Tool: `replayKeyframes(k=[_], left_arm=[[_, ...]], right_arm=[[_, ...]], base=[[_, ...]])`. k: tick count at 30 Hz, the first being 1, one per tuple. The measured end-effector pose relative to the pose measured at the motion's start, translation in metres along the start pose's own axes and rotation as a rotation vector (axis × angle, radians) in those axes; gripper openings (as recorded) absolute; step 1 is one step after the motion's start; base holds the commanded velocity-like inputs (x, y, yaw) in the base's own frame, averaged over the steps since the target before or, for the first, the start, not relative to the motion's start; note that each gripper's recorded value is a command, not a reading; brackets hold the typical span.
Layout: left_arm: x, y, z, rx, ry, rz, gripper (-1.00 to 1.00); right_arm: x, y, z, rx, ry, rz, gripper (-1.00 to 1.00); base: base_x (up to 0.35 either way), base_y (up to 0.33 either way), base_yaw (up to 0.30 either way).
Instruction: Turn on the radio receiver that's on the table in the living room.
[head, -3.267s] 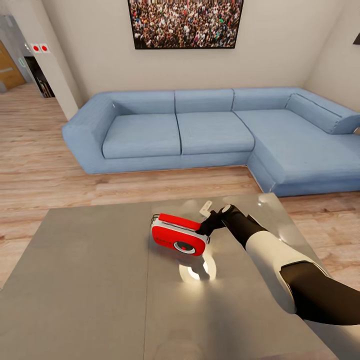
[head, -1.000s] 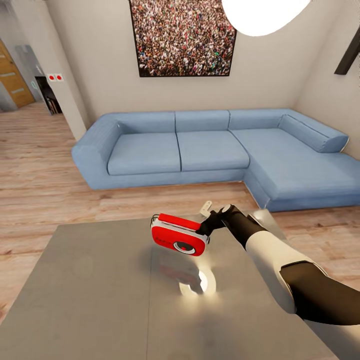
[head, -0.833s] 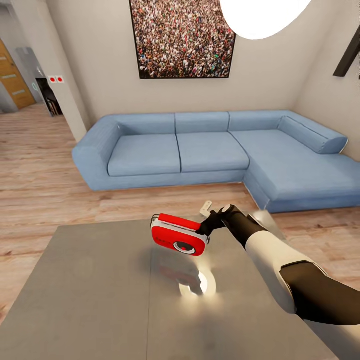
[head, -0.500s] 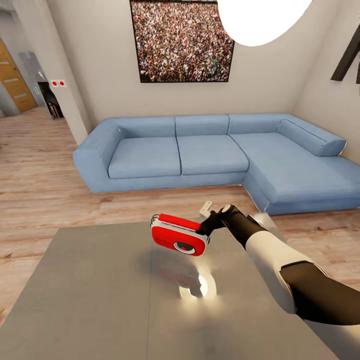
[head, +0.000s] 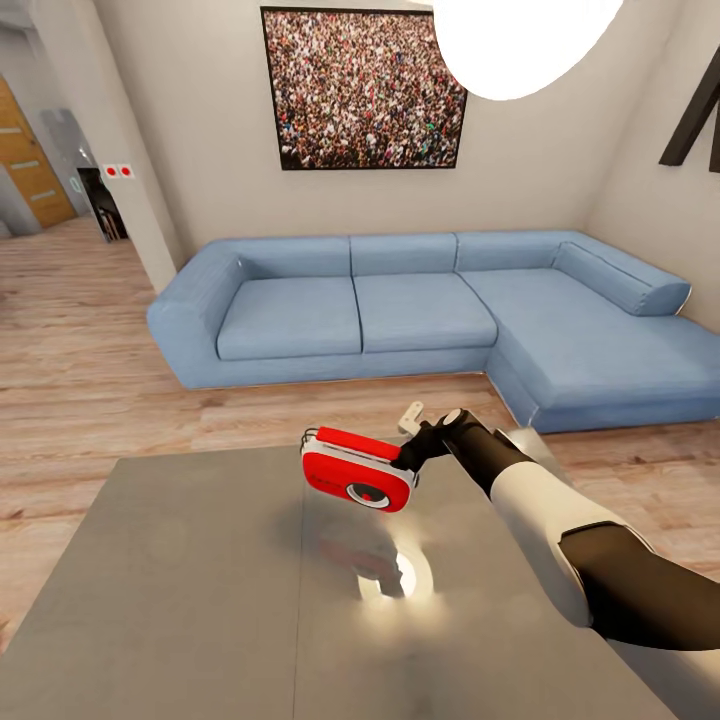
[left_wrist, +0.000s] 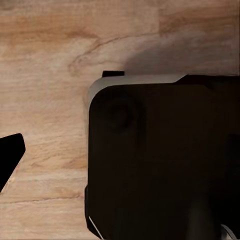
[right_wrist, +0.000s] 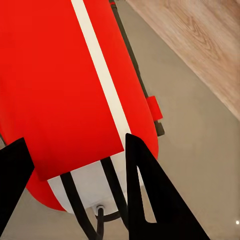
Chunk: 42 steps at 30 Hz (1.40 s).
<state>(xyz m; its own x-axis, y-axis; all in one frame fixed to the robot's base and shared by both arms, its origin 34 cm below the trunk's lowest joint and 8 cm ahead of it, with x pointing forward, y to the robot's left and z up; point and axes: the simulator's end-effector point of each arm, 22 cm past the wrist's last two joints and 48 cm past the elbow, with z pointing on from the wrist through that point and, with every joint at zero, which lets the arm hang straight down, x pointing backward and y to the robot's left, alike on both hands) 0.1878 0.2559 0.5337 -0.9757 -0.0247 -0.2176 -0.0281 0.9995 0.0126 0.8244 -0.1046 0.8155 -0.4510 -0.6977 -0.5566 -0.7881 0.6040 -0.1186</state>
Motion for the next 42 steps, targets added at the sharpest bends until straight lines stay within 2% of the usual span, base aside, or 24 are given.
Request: replayKeyframes(k=[1,3,8,11,14,15,18,20,23,26,27,30,33,35,36,37,40,42], left_arm=[[-0.006,0.0,0.001,0.0,-0.011,0.0,-1.0],[-0.027,0.0,0.005,0.0,-0.042,0.001,-1.0],[-0.072,0.004,0.01,-0.007,-0.08,0.0,-1.0],[-0.099,0.019,0.01,-0.039,-0.124,-0.004,-1.0],[-0.115,0.041,0.008,-0.097,-0.153,-0.035,-1.0],[-0.134,0.046,0.006,-0.113,-0.181,-0.05,-1.0],[-0.173,0.043,0.001,-0.109,-0.19,-0.066,-1.0],[-0.204,0.033,-0.007,-0.089,-0.197,-0.075,-1.0],[-0.264,0.004,-0.031,-0.037,-0.262,-0.101,-1.0],[-0.313,-0.043,-0.061,0.045,-0.318,-0.121,-1.0],[-0.329,-0.072,-0.072,0.093,-0.33,-0.118,-1.0],[-0.362,-0.112,-0.089,0.16,-0.372,-0.086,-1.0],[-0.39,-0.131,-0.101,0.192,-0.422,-0.048,-1.0],[-0.406,-0.136,-0.108,0.201,-0.457,-0.039,-1.0],[-0.423,-0.139,-0.114,0.208,-0.498,-0.036,-1.0],[-0.429,-0.14,-0.117,0.21,-0.513,-0.035,-1.0],[-0.436,-0.147,-0.121,0.226,-0.532,-0.023,-1.0],[-0.437,-0.158,-0.124,0.248,-0.535,-0.003,-1.0]], right_arm=[[0.0,0.0,0.0,0.0,-0.001,0.001,-1.0],[-0.002,0.001,0.0,-0.005,-0.009,0.014,-1.0],[-0.011,0.005,0.0,-0.024,-0.05,0.071,-1.0],[-0.013,0.005,0.0,-0.026,-0.055,0.079,-1.0],[-0.013,0.006,0.0,-0.028,-0.058,0.083,-1.0],[-0.013,0.006,0.0,-0.03,-0.059,0.085,-1.0],[-0.014,0.007,0.0,-0.032,-0.06,0.086,-1.0],[-0.014,0.007,0.0,-0.033,-0.061,0.088,-1.0],[-0.014,0.008,0.0,-0.037,-0.062,0.092,-1.0],[-0.009,0.012,0.002,-0.048,-0.051,0.1,-1.0],[-0.004,0.015,0.004,-0.058,-0.042,0.107,-1.0],[0.004,0.027,0.006,-0.104,-0.026,0.119,-1.0],[0.006,0.05,0.005,-0.204,-0.022,0.128,-1.0],[0.006,0.065,0.002,-0.275,-0.025,0.139,-1.0],[0.008,0.074,-0.001,-0.316,-0.02,0.145,-1.0],[0.008,0.077,-0.001,-0.333,-0.02,0.154,-1.0],[0.008,0.085,-0.004,-0.375,-0.028,0.181,-1.0],[0.005,0.095,-0.008,-0.426,-0.038,0.198,-1.0]], base=[[0.0,0.0,0.0],[0.0,0.0,0.0],[0.0,0.0,0.0],[0.0,0.0,0.0],[0.0,0.0,0.0],[0.0,0.0,0.0],[0.0,0.0,0.0],[0.0,0.0,0.0],[0.0,0.0,0.0],[0.0,0.0,0.0],[0.0,0.0,0.0],[0.0,0.0,0.0],[0.0,0.0,0.0],[0.0,0.0,0.0],[0.0,0.0,0.0],[0.0,0.0,0.0],[0.0,0.0,0.0],[0.0,0.0,0.0]])
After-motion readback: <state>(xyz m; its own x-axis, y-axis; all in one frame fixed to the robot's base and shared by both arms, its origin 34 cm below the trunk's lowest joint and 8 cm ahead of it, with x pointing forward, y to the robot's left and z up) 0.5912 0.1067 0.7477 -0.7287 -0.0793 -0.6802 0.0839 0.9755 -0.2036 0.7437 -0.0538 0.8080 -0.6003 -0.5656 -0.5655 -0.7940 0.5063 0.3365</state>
